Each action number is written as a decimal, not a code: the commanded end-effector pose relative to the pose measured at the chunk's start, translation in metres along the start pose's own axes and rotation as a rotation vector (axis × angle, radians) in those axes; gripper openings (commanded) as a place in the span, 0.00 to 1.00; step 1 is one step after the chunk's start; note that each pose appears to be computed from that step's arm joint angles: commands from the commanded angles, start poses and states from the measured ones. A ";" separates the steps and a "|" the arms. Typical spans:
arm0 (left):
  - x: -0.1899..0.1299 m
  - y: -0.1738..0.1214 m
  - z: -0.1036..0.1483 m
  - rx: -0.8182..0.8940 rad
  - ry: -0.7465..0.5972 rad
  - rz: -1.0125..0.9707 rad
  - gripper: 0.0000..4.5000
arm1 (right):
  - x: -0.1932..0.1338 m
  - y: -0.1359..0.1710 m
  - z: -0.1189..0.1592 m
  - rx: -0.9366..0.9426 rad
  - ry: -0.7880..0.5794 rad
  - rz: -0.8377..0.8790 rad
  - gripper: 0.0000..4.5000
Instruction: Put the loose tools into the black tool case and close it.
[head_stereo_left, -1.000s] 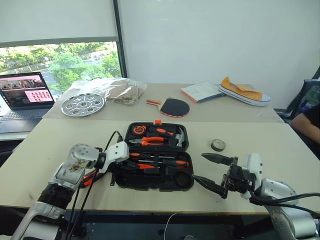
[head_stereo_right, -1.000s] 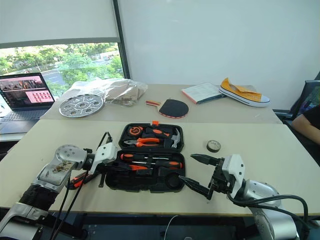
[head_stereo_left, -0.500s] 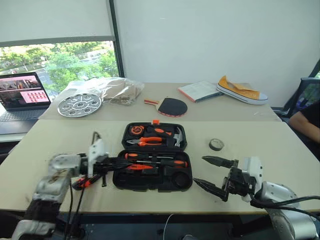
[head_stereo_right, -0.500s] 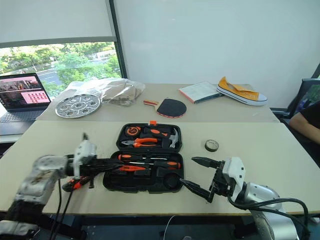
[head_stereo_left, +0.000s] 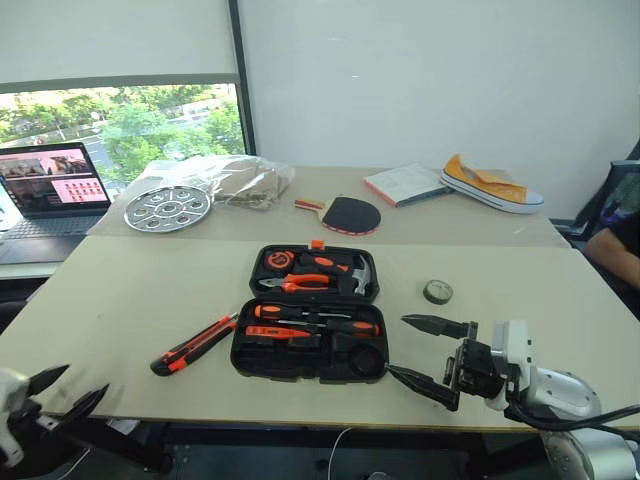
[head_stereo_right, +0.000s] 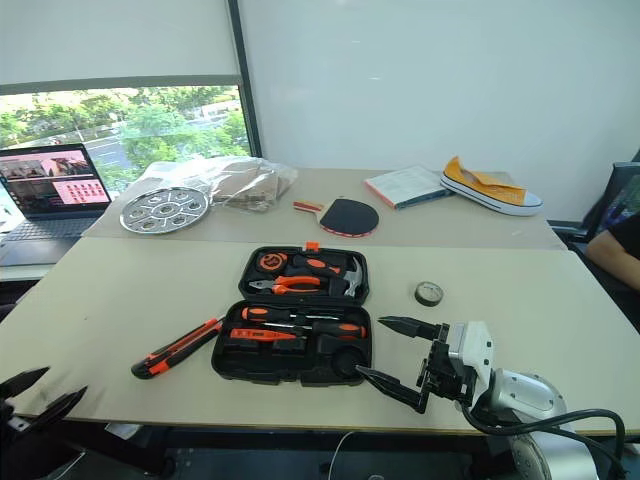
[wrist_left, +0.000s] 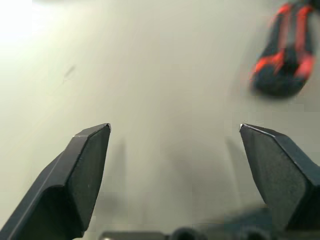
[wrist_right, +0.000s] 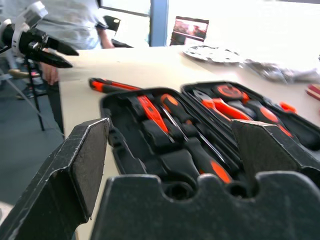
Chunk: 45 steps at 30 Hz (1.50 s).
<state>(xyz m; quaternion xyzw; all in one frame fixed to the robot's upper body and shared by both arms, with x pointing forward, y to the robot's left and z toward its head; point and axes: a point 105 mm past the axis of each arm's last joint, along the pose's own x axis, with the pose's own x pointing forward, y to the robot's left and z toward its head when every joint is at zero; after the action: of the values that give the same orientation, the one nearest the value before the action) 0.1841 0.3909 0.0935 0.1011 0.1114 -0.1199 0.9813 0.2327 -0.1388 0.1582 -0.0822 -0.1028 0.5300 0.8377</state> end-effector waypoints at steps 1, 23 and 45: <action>0.011 -0.008 0.032 0.037 -0.096 -0.080 0.99 | 0.002 0.007 0.011 -0.023 -0.024 0.037 1.00; 0.118 -0.072 0.029 0.200 0.195 -0.424 0.41 | 0.006 0.005 0.012 -0.061 -0.010 0.027 1.00; 0.146 -0.219 0.117 0.564 0.013 -1.044 0.37 | 0.000 0.008 0.009 -0.054 0.019 0.028 1.00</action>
<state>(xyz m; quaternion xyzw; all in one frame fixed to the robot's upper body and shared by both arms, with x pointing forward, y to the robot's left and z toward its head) 0.2850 0.1280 0.1347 0.2636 0.1121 -0.6187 0.7316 0.2278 -0.1369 0.1538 -0.0981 -0.0840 0.5357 0.8345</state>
